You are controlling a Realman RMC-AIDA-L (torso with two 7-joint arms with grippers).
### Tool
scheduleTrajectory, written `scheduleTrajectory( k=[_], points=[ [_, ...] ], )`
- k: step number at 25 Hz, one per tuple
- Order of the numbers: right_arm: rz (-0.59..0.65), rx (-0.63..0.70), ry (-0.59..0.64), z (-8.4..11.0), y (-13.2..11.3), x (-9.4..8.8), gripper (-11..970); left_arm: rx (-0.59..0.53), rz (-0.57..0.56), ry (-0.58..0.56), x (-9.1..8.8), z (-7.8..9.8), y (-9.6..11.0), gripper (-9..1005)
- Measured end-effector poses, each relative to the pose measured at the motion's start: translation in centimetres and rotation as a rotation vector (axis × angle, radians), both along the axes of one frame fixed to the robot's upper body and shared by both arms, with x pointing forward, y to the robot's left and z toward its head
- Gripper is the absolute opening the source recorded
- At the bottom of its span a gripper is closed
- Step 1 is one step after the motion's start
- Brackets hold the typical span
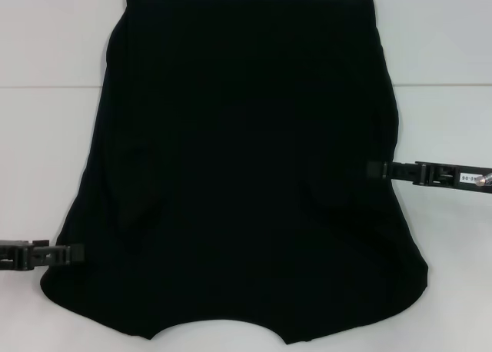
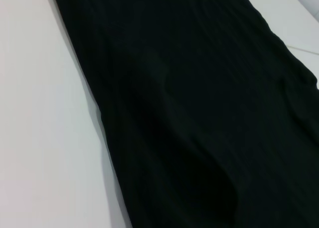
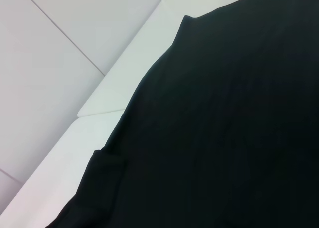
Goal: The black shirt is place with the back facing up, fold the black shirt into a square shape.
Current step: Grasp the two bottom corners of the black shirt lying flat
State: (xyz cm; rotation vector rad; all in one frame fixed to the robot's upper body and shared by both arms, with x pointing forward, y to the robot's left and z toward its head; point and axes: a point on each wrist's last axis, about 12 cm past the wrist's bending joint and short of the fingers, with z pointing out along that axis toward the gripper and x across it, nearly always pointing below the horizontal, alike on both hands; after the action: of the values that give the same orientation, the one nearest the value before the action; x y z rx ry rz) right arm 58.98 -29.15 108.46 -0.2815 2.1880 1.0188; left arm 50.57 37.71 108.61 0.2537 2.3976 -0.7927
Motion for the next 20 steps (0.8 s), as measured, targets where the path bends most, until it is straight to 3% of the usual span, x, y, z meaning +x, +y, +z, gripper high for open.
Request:
scheduleTrajectory(
  k=[12, 20],
  points=[
    [-0.016, 0.0, -0.002, 0.02, -0.29, 0.06, 580, 0.048, -0.026, 0.001, 0.39, -0.06, -0.03, 877],
    [-0.018, 0.002, 0.004, -0.11, -0.42, -0.12, 579, 0.076, -0.023, 0.016, 0.56, -0.34, 0.02, 583]
  ],
)
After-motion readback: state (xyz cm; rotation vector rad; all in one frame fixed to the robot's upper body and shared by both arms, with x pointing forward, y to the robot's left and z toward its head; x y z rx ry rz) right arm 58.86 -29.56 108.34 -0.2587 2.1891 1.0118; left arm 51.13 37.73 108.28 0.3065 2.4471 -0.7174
